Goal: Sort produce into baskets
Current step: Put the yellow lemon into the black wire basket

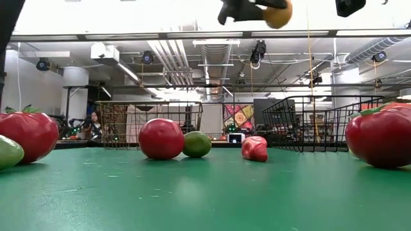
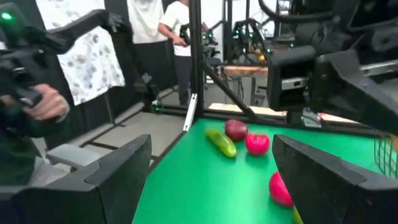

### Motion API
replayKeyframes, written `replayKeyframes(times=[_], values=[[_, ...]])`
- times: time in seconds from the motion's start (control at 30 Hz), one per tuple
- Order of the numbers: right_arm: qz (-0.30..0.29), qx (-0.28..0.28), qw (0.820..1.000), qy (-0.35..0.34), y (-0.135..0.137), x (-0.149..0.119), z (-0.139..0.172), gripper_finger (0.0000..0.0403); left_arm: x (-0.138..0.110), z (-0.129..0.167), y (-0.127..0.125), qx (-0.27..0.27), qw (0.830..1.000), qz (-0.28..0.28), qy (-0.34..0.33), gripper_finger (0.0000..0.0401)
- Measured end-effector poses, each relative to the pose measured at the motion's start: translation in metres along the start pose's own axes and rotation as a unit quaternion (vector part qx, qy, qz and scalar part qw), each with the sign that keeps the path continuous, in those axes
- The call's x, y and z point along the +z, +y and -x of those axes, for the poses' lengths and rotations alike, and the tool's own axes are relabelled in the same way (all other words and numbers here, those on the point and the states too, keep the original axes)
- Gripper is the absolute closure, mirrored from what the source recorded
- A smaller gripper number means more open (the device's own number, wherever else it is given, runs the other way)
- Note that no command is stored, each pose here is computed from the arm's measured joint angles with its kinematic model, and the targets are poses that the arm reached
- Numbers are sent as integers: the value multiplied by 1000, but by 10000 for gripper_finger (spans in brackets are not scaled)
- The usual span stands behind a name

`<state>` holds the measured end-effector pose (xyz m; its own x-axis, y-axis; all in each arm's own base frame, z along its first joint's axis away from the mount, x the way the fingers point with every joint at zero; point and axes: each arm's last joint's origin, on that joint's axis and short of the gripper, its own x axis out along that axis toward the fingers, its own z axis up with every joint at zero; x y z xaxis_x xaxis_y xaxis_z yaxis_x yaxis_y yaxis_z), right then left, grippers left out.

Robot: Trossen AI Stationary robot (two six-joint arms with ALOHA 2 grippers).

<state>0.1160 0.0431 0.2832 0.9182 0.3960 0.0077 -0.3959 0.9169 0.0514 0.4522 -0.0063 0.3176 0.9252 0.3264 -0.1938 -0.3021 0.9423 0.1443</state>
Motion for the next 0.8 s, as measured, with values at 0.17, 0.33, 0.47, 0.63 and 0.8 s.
replayKeyframes(times=[0.17,0.33,0.47,0.63,0.8], values=[[24,13,998,-48,5,9,17,76,-3,-46,-2,-1,1000,-12,19,167],[35,16,997,-68,6,12,28,76,-4,-87,-4,-12,999,-15,38,167],[33,18,997,-72,7,11,38,76,-2,-110,-3,-8,998,-21,53,167],[33,30,994,-96,8,12,54,76,-17,-119,4,-17,1000,-14,21,167],[44,30,991,-126,9,12,69,76,-23,-120,15,-8,999,-10,33,167]])
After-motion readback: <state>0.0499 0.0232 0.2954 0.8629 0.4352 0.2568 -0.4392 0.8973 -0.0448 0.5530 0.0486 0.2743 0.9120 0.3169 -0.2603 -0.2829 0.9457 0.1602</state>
